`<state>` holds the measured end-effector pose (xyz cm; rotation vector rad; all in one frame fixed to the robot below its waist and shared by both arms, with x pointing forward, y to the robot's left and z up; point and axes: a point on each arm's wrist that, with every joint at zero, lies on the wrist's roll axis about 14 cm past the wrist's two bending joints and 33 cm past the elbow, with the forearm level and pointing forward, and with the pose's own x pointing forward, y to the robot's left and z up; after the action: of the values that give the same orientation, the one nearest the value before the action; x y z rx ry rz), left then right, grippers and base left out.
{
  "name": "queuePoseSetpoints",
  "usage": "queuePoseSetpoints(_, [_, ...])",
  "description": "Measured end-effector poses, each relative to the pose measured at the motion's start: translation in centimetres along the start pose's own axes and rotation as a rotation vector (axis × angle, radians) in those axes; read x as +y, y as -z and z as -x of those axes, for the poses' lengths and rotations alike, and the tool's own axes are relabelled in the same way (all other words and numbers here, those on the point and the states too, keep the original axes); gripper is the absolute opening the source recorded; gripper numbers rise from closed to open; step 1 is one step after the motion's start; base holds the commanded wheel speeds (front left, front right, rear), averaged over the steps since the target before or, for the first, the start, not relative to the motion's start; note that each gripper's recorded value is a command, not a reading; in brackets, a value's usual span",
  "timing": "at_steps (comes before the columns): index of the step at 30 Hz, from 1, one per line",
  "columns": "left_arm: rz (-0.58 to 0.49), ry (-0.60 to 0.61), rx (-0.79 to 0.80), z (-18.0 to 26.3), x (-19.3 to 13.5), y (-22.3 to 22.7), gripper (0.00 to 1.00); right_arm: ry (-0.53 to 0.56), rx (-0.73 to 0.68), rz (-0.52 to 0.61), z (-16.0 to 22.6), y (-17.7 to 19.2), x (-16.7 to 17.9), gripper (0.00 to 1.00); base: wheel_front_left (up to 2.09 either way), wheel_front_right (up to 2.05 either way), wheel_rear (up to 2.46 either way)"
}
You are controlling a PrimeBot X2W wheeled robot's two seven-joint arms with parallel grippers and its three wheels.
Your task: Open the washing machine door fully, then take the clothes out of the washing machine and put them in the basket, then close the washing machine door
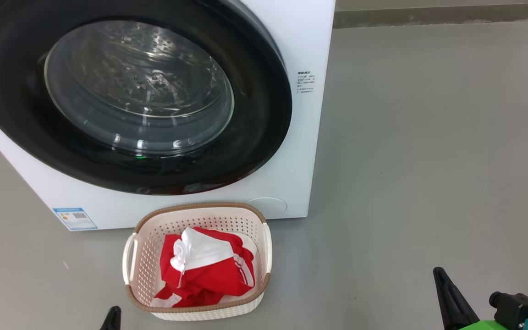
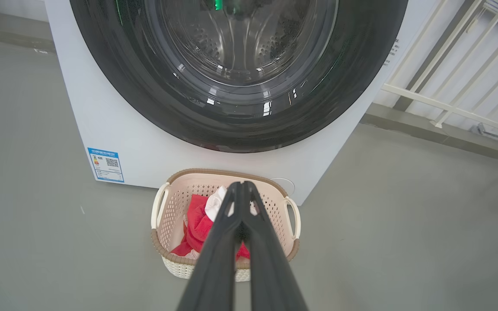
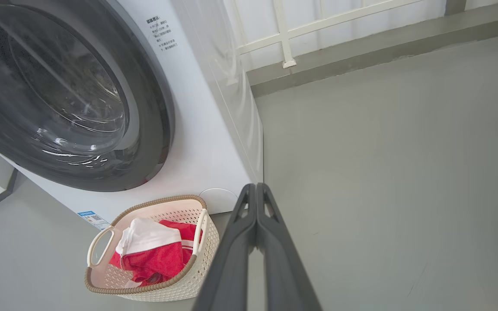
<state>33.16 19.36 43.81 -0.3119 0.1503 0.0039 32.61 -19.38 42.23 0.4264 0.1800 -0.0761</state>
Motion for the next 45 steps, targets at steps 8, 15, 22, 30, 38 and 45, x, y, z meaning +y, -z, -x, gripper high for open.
queuePoseSetpoints(8, [0.080, -0.019, 0.012, 0.0, 0.2, 0.2, 0.00, 0.017, 0.006, -0.082, -0.1, -0.1, -0.2, 0.00, 0.00, 0.00, 0.00])
queuePoseSetpoints(15, [0.155, -0.037, 0.017, 0.0, 0.5, 0.2, 0.00, 0.028, 0.007, -0.149, -0.2, -0.2, -0.4, 0.00, 0.00, 0.00, 0.00])
queuePoseSetpoints(22, [0.232, -0.043, 0.006, -0.5, 0.4, -0.3, 0.00, 0.040, 0.006, -0.217, -0.3, -0.4, -0.5, 0.00, 0.00, 0.00, 0.00])
queuePoseSetpoints(30, [0.322, -0.056, 0.014, -0.6, 0.4, -0.1, 0.00, 0.044, -0.007, -0.296, -0.8, -1.1, -0.5, 0.00, 0.00, 0.00, 0.00])
queuePoseSetpoints(38, [0.413, -0.057, 0.005, -1.1, 0.3, -0.6, 0.00, 0.049, -0.002, -0.380, -0.9, -1.2, -0.6, 0.00, 0.00, 0.00, 0.00])
queuePoseSetpoints(45, [0.490, -0.059, 0.006, -1.3, 0.2, -0.8, 0.00, 0.040, -0.013, -0.451, -1.4, -1.8, -0.3, 0.00, 0.00, 0.00, 0.00])
